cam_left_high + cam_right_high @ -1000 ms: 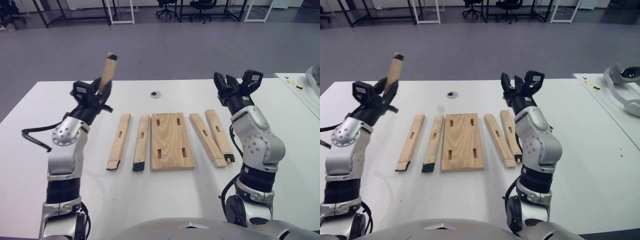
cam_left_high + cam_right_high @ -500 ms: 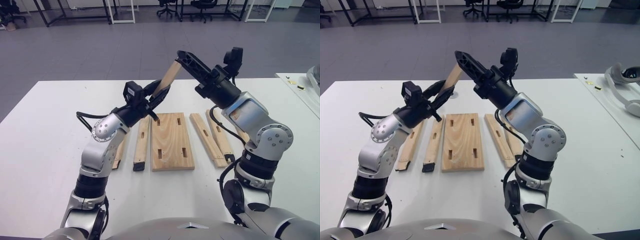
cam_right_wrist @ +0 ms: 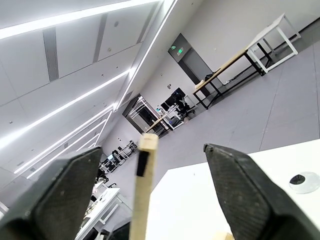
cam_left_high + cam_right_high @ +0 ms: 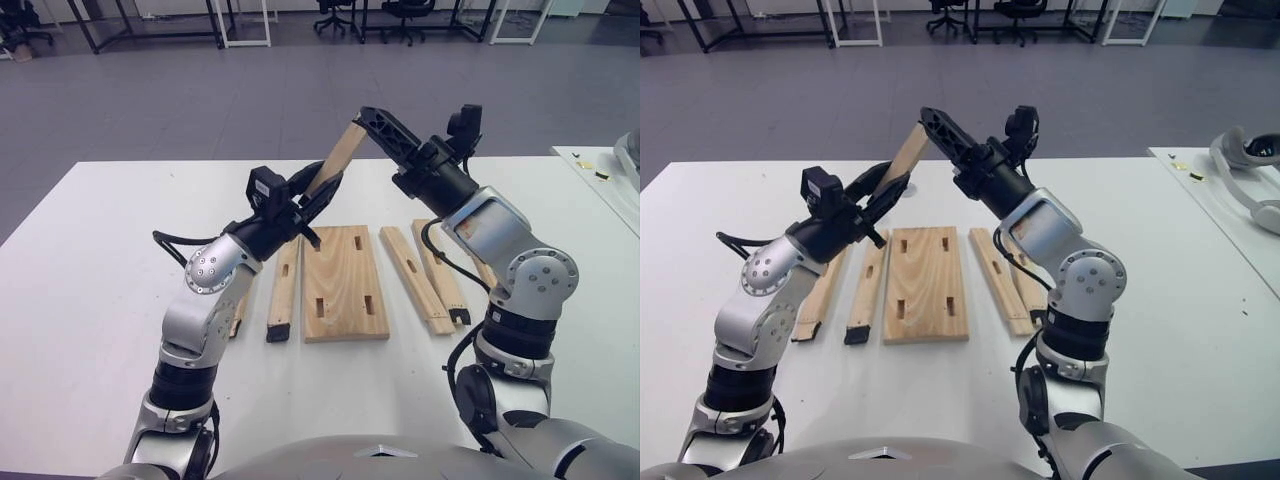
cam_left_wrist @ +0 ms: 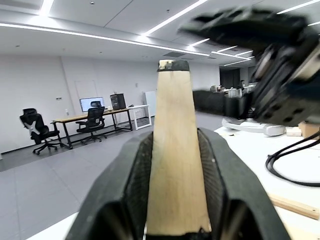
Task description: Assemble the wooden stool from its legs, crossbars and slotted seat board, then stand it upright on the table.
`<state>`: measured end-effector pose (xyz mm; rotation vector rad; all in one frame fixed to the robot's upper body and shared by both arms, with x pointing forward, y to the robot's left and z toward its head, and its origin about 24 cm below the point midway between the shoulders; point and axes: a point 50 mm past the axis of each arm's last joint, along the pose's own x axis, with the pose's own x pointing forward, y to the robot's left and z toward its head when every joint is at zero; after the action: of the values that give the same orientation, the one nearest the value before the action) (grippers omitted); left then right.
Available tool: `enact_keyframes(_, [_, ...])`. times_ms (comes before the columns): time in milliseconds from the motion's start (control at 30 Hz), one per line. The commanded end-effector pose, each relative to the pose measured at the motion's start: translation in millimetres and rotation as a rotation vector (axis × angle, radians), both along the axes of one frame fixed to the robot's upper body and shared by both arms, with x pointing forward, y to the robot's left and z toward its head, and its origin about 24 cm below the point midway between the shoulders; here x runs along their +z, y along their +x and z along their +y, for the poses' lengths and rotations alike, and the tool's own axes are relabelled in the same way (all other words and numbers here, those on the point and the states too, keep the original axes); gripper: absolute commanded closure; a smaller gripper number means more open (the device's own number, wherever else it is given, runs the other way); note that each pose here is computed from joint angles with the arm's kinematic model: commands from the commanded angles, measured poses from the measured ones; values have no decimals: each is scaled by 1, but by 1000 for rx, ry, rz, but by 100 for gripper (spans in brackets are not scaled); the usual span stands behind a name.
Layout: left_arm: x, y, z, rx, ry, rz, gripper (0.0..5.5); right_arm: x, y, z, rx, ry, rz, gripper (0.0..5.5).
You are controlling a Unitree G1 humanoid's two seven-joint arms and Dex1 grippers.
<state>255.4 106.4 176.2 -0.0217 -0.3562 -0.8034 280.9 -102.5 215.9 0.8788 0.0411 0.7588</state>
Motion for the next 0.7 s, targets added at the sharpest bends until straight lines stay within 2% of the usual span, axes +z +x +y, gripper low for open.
enact_keyframes(33, [5, -2, -5, -48, 25, -8, 421, 1, 1, 2, 7, 35, 13, 190])
enact_keyframes(133, [5, -1, -6, -64, 39, -11, 421, 2, 0, 3, 15, 46, 10, 237])
enact_keyframes(400, [8, -1, -4, -67, 56, -25, 421, -3, -2, 3, 21, 45, 37, 420])
enact_keyframes(533, [6, 0, 0, -57, 66, -19, 421, -3, -2, 3, 15, 49, 38, 494])
enact_keyframes(700, [3, 0, 3, -42, 74, -17, 421, -4, -2, 3, 15, 45, 37, 506])
